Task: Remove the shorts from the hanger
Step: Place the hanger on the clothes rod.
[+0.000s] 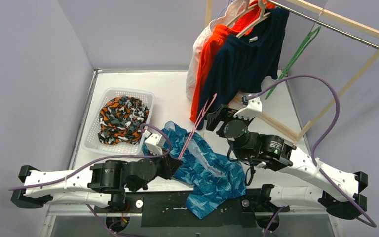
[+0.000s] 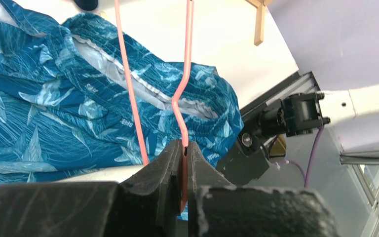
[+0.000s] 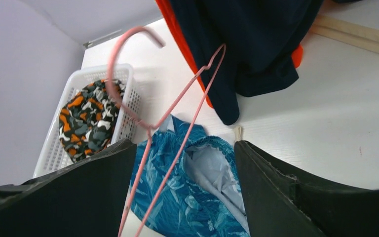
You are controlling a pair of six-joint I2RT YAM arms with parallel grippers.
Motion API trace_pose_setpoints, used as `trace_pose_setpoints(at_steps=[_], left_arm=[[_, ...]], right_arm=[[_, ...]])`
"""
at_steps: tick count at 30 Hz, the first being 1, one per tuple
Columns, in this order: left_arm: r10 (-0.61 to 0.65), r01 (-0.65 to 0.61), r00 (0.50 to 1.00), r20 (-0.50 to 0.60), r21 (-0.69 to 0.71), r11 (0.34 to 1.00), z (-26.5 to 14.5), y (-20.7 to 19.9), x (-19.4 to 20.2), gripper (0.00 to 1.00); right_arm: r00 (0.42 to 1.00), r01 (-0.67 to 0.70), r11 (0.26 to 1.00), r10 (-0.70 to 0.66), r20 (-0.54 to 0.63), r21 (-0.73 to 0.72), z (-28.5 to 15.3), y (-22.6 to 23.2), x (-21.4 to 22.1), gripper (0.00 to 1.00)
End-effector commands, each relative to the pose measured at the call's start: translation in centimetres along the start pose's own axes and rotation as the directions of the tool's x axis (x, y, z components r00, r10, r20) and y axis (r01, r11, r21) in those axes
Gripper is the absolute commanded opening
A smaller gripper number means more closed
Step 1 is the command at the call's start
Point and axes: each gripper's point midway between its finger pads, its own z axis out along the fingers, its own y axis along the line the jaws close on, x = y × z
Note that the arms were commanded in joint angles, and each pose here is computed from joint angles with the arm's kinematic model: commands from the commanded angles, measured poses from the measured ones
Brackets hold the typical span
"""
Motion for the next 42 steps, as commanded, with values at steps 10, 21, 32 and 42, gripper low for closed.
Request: trace_pose_setpoints(at_steps=[10, 21, 32, 42], left_arm=[[-0.050, 0.066, 0.997, -0.064, 0.285, 0.956, 3.0, -4.2, -5.3, 0.00], [-0.019, 0.065, 0.993, -0.117, 0.407, 0.911, -0.3, -7.7, -7.9, 0.00], [-0.015, 0.016, 1.000, -0.005, 0.492, 0.870, 3.4, -9.7, -16.3, 0.00], [0.052, -0.098, 0.994, 0.091, 0.614, 0.783, 5.2, -14.4, -23.7, 0.00]], right_arm=[[0.990, 0.096, 0.971, -0.116, -0.081, -0.221, -3.9, -2.8, 1.6, 0.76], [0.959, 0.214, 0.974, -0.224, -0.175, -0.072, -3.9, -9.1, 5.5, 0.74], [0.940, 0.279, 0.934, -0.313, -0.135, -0.224, -3.6, -8.4, 7.5, 0.75], [0.913, 0.340, 0.930, -0.362, -0.189, -0.140, -2.2, -9.4, 9.7, 0.78]])
